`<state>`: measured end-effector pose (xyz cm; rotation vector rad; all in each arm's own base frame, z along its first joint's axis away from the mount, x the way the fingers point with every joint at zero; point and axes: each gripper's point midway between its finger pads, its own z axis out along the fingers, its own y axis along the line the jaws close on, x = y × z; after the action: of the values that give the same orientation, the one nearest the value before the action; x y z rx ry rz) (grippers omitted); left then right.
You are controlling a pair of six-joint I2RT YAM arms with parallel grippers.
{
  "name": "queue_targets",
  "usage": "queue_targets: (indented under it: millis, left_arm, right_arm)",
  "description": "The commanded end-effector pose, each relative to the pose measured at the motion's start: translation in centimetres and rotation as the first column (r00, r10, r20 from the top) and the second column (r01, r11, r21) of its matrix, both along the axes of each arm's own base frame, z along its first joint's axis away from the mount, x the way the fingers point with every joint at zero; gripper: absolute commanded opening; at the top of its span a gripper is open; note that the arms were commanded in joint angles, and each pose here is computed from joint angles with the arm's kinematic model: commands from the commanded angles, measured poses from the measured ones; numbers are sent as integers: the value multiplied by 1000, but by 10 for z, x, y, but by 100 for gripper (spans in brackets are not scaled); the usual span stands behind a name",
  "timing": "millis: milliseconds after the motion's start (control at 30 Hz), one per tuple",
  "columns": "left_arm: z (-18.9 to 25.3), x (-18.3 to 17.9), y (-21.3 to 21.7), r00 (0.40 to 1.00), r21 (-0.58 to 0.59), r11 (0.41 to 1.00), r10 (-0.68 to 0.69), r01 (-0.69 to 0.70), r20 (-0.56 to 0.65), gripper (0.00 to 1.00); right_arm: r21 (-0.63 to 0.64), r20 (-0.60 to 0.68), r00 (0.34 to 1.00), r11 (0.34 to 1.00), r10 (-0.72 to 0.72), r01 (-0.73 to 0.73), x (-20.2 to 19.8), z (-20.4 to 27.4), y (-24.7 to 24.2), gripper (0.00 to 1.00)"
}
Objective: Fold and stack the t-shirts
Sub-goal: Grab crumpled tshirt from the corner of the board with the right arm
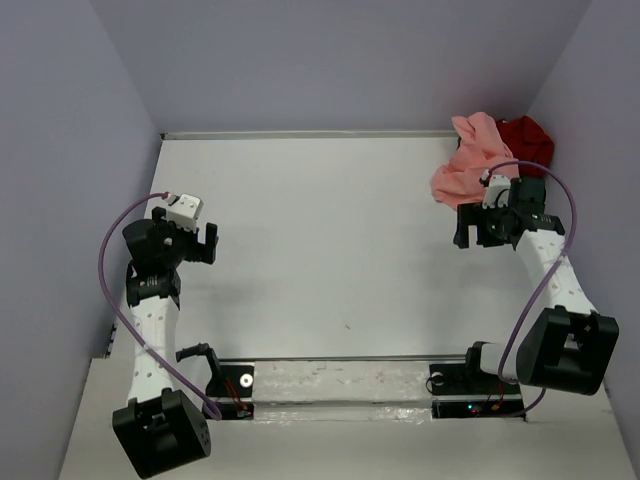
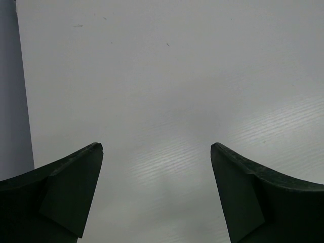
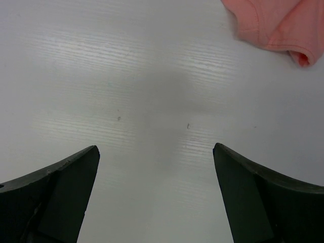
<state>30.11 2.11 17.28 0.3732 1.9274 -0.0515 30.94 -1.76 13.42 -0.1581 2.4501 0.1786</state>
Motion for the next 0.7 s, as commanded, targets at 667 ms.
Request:
queue_targets:
  millis: [667]
  left_arm:
    - [9, 1, -1, 999, 23, 999, -32, 32, -1, 99]
  right_arm:
    - [-271, 309, 948, 949, -76, 164, 59, 78, -58, 96]
